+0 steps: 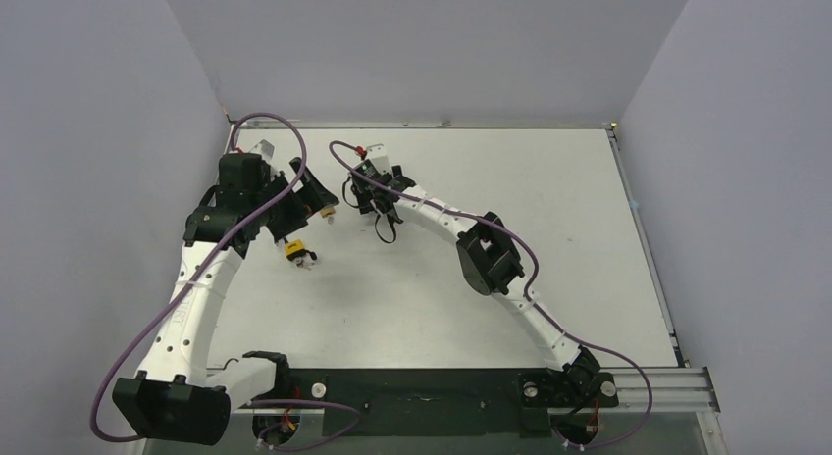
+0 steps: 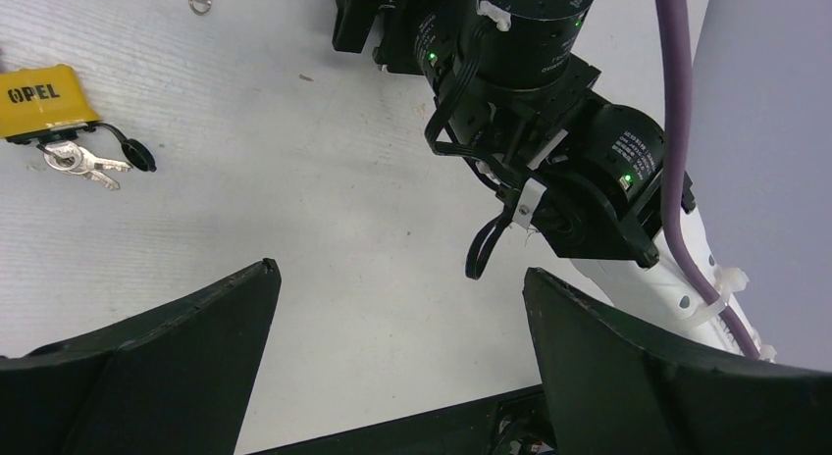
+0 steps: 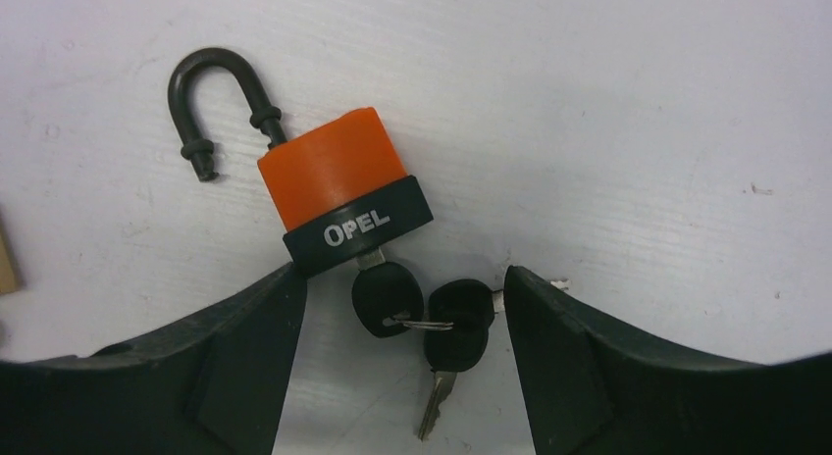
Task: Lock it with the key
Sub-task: Pick up the lock from the center of the board.
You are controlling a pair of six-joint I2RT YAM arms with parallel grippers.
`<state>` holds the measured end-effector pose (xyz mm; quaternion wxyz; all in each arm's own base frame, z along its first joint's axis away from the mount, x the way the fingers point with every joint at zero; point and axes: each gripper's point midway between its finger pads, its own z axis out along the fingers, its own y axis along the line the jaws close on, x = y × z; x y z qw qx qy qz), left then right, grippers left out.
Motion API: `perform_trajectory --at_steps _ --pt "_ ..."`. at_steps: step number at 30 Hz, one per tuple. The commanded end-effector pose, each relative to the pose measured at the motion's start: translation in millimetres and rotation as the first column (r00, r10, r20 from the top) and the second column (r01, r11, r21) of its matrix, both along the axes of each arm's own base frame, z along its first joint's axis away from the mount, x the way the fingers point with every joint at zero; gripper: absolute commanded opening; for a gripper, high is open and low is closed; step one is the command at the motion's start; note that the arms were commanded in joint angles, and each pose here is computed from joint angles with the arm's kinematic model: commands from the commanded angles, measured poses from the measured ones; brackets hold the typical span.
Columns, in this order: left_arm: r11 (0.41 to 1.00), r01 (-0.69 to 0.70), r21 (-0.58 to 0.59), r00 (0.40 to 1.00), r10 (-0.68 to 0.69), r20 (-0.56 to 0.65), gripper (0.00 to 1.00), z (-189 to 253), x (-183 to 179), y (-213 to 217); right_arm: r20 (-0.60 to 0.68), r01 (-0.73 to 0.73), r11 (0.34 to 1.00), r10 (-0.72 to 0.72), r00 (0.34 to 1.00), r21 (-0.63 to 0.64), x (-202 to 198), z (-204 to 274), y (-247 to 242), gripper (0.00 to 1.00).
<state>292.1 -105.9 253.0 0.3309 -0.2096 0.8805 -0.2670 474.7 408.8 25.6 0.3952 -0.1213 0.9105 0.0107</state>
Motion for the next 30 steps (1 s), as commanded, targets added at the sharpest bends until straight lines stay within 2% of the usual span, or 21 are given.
perform_trajectory --at_steps 1,6,13,14,17,25,29,30 --pt "0.999 -0.001 -0.038 0.998 0.003 0.066 0.95 14.3 4.7 -1.7 0.036 -0.033 0.999 0.033 0.999 -0.015 -1.8 21.1 0.1 0.66" --pt "0.999 0.001 -0.053 0.998 0.002 0.06 0.94 12.1 4.9 -3.6 0.028 -0.08 0.997 0.08 0.996 -0.001 -10.8 20.7 4.5 0.54" --pt "0.997 -0.004 -0.072 0.999 0.007 0.04 0.93 3.0 5.0 -5.7 0.029 -0.09 0.996 0.09 0.996 0.01 -21.6 26.7 -6.1 0.2" --pt "0.997 -0.004 -0.074 0.999 0.007 0.04 0.93 2.3 5.8 -6.1 0.028 -0.094 0.995 0.093 0.995 0.017 -25.0 28.6 -8.4 0.13" --pt "0.996 -0.009 -0.085 1.0 0.011 0.023 0.92 -5.4 5.6 -7.1 0.028 -0.099 0.995 0.098 0.995 0.028 -31.7 31.8 -15.8 0.01" --pt "0.992 -0.021 -0.126 1.0 0.021 -0.004 0.92 -27.8 9.0 -12.5 -0.013 -0.114 0.987 0.116 0.993 0.116 -76.2 34.9 -44.1 0.0" --pt "0.988 -0.029 -0.151 0.999 0.024 -0.032 0.91 -45.3 9.1 -15.7 -0.084 -0.121 0.981 0.135 0.987 0.148 -122.1 15.8 -67.2 0.0" --pt "0.988 -0.03 -0.154 0.999 0.023 -0.043 0.91 -50.7 7.7 -16.3 -0.07 -0.13 0.977 0.144 0.987 0.167 -128.2 25.8 -67.5 0.03"
